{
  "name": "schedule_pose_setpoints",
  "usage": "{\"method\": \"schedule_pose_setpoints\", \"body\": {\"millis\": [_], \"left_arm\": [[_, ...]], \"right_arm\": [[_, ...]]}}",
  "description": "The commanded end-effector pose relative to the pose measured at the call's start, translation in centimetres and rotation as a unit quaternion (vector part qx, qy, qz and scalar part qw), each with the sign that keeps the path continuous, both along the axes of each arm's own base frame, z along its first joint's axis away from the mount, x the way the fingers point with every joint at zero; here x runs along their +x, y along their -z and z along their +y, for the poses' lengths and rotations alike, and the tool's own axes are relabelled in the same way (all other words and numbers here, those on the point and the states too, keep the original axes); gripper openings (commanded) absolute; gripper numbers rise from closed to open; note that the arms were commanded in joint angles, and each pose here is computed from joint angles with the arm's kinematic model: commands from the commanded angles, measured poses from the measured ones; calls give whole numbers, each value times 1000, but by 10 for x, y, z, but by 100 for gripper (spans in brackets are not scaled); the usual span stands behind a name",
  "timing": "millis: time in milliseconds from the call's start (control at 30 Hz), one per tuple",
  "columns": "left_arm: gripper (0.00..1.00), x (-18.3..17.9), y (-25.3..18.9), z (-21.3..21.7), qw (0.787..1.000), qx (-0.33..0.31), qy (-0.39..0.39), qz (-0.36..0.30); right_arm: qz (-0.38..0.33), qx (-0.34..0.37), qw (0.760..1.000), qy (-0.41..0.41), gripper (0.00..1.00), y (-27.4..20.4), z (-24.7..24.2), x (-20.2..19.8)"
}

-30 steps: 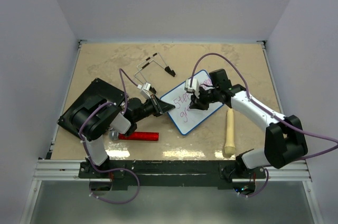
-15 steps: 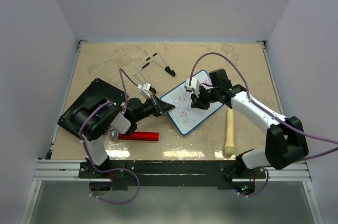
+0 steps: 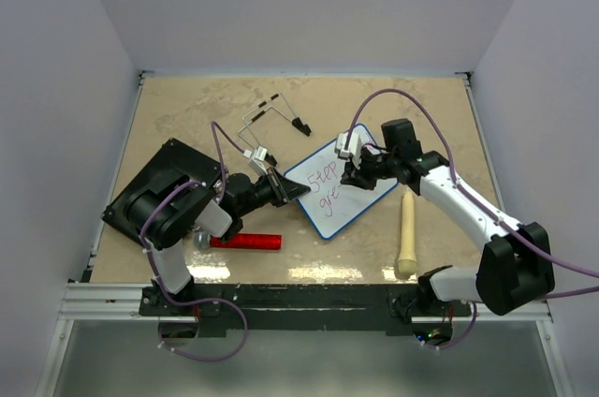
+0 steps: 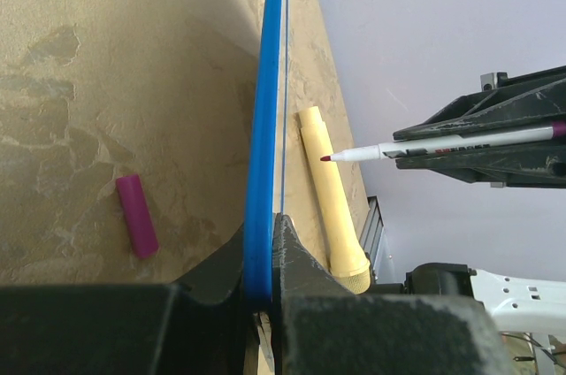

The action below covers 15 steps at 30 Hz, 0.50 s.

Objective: Write a sentence on the whiteboard

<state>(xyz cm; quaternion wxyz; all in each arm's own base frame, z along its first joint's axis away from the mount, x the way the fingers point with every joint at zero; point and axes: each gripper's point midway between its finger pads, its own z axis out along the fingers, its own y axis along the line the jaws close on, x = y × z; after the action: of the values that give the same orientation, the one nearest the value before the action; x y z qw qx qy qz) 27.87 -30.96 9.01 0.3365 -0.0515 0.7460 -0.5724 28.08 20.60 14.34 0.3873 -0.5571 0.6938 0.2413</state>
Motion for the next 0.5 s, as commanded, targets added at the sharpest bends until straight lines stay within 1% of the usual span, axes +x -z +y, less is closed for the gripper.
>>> {"method": "schedule_pose_setpoints", "body": {"millis": [0,467], "left_arm": [[0,-1,-50,-5,993,-58,13,-106],[0,-1,-50,-5,992,-58,13,-107]], "right_arm": [[-21,25,999,-14,0,-17,2,3],[1,39,999,-7,0,-6,-5,8]]}}
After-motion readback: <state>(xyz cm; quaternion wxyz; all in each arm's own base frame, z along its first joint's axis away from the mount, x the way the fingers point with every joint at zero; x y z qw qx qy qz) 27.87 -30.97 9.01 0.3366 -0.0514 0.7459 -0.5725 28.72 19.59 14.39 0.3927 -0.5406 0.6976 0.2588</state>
